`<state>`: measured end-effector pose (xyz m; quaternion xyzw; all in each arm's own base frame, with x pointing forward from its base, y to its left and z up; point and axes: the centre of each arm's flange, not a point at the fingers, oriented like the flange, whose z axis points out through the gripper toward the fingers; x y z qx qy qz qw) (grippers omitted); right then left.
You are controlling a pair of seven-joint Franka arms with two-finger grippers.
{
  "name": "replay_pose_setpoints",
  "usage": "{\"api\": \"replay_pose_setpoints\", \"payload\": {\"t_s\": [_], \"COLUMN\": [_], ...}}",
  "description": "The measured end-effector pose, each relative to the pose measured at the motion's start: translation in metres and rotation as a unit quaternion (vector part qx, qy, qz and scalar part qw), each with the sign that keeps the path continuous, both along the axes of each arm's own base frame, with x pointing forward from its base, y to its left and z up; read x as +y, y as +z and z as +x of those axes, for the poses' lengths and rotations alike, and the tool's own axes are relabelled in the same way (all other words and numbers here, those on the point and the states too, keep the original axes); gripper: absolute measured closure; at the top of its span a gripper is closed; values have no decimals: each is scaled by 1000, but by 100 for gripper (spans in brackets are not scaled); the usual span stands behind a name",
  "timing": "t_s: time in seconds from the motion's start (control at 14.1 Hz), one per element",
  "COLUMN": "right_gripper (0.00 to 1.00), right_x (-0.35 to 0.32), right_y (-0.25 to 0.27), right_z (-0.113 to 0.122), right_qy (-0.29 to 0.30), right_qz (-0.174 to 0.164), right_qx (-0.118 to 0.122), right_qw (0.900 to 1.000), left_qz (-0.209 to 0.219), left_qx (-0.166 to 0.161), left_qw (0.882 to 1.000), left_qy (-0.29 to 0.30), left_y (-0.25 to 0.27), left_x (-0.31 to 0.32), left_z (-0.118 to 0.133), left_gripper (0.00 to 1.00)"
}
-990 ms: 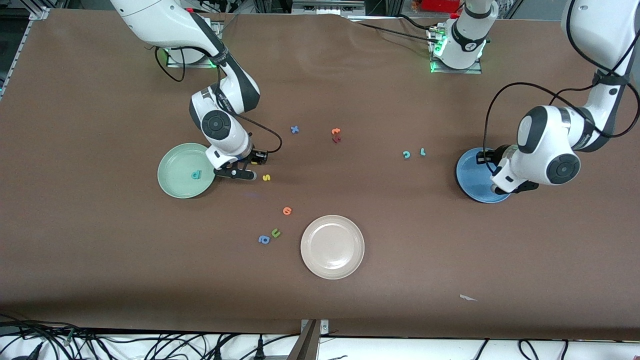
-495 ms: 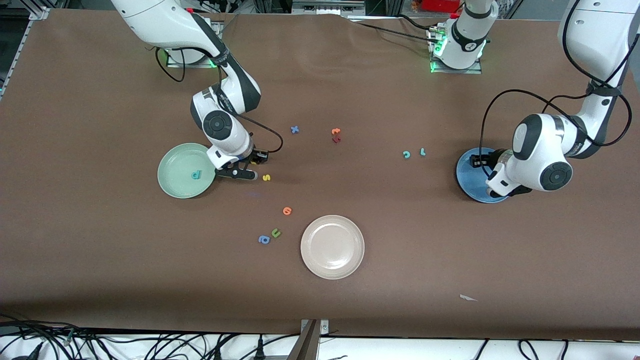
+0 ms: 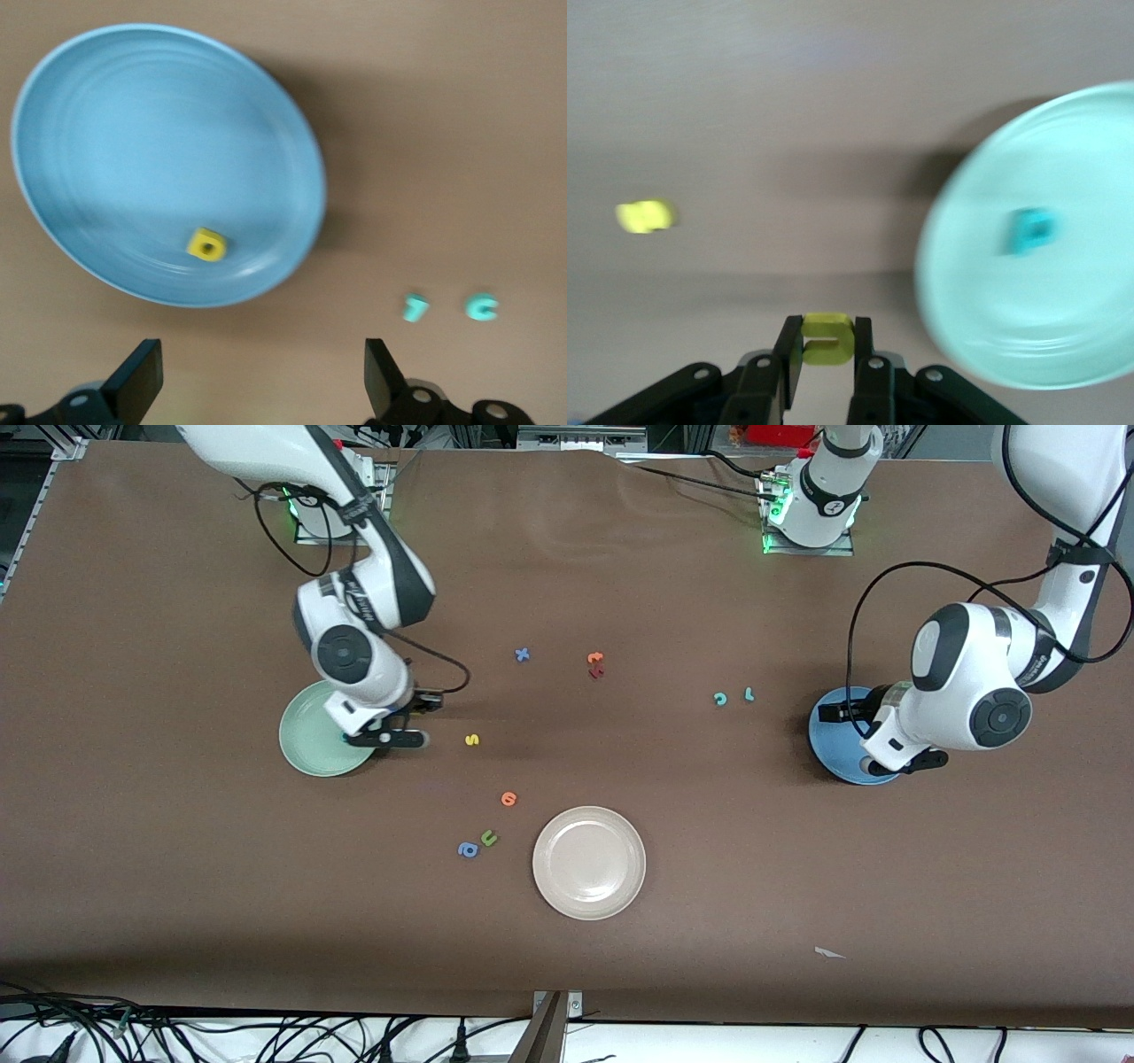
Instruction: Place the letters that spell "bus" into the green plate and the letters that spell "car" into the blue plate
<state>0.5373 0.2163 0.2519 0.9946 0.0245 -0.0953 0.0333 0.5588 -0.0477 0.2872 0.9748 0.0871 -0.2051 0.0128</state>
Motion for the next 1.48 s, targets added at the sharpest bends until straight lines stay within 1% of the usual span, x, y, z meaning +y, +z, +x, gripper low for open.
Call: {"api": "replay_pose_setpoints", "payload": {"t_s": [0.14,0.21,0.28,0.35,0.42,0.49,0.57,0.64,0.71,0.78,0.85,0.99,1.06,1.13,1.2,1.27,1.34,1.41,1.48], "right_gripper": [73,73,73,73,73,73,66,58,49,38,30,9,8,11,12,12,12,13,16], "right_x": [-48,-69,-87,-101,-112,-118,-119,-119,-117,-114,-107,-72,-49,-28,-9,9,27,43,55], "right_y": [-5,-14,-26,-38,-52,-62,-69,-70,-69,-64,-55,-25,-7,5,12,14,11,6,0], "right_z": [11,11,9,5,0,-5,-8,-9,-8,-5,-1,12,19,22,22,19,16,13,10], "right_qy": [28,37,45,50,54,56,57,58,59,61,58,29,14,1,-4,-1,7,12,19], "right_qz": [-4,-6,-6,-4,-2,-1,-1,-1,0,2,7,21,24,26,29,34,43,52,57], "right_qx": [14,23,30,32,30,29,30,29,26,21,18,23,20,14,9,2,-9,-22,-29], "right_qw": [1000,999,999,998,998,998,998,998,998,998,998,999,999,1000,1000,999,999,998,998], "left_qz": [-13,-15,-13,-12,-11,-10,-8,-6,-5,-6,-6,-5,-4,0,10,19,23,24,24], "left_qx": [-3,-6,-15,-29,-41,-49,-52,-53,-54,-57,-60,-60,-62,-62,-61,-60,-57,-54,-54], "left_qw": [1000,1000,999,999,998,998,998,998,998,997,997,997,996,996,996,996,996,996,996], "left_qy": [13,19,27,35,40,41,42,43,44,45,48,55,60,63,63,63,65,65,66], "left_y": [10,11,6,-3,-16,-30,-41,-49,-56,-61,-65,-72,-77,-84,-92,-99,-105,-108,-110], "left_x": [-33,-50,-67,-79,-86,-88,-86,-84,-83,-83,-82,-86,-89,-93,-95,-96,-97,-97,-98], "left_z": [-4,-7,-12,-19,-29,-41,-52,-60,-66,-70,-73,-76,-77,-78,-80,-82,-83,-84,-85], "left_gripper": [0,3,10,10,17,28,28,31,42,45,45,44,44,44,41,40,39,39,40]}}
